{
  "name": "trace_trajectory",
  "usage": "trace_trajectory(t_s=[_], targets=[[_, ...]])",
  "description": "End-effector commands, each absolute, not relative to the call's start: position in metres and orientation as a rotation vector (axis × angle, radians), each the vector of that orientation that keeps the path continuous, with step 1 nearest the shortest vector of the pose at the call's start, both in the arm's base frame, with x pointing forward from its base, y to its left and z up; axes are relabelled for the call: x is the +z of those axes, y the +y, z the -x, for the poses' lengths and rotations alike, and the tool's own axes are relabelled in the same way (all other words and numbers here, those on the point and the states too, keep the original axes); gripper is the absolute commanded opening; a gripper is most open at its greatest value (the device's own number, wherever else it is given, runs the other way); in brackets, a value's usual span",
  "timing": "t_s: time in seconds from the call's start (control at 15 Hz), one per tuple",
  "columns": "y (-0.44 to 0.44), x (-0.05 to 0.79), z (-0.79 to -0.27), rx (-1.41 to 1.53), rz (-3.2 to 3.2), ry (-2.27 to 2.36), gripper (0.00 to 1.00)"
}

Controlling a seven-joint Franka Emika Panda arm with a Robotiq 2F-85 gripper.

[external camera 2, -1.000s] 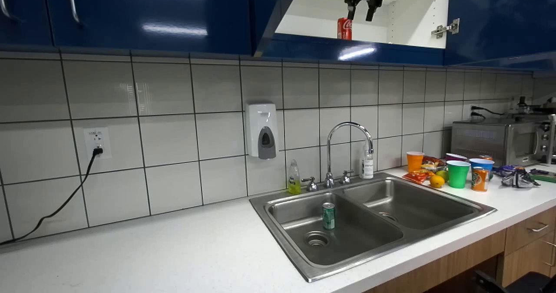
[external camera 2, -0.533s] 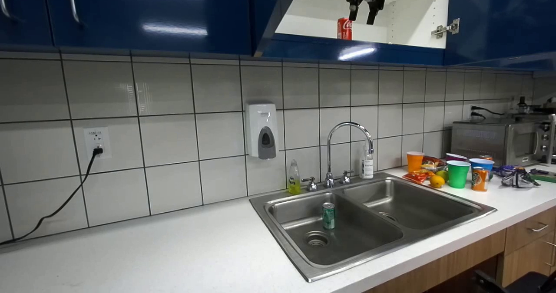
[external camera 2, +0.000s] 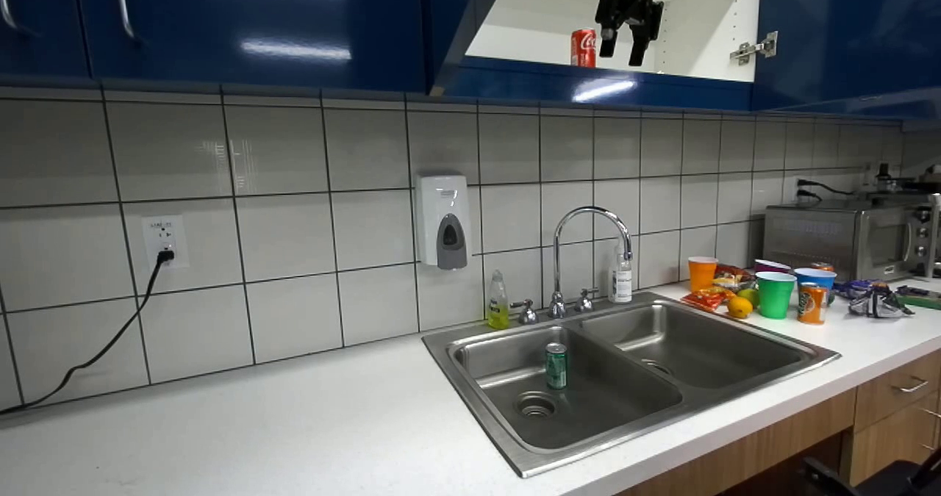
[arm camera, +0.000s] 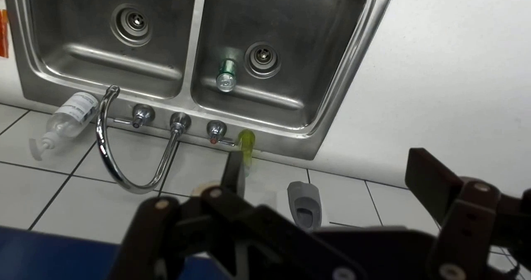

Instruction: Move the Cola can to the open cabinet

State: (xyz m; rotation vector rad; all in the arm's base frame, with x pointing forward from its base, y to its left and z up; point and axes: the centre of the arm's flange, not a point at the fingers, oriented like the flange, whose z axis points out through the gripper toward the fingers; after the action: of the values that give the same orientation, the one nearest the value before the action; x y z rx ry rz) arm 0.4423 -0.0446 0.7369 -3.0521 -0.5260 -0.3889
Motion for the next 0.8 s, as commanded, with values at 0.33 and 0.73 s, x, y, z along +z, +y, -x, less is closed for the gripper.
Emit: trace_trajectory(t_s=[0.33,0.73], targets=[[-0.023,0.664,-0.401,-0.351,3.051,-0.534,1.0],[-0.015,0.62,-0.388,-0.267,3.042,-0.553,1.0]])
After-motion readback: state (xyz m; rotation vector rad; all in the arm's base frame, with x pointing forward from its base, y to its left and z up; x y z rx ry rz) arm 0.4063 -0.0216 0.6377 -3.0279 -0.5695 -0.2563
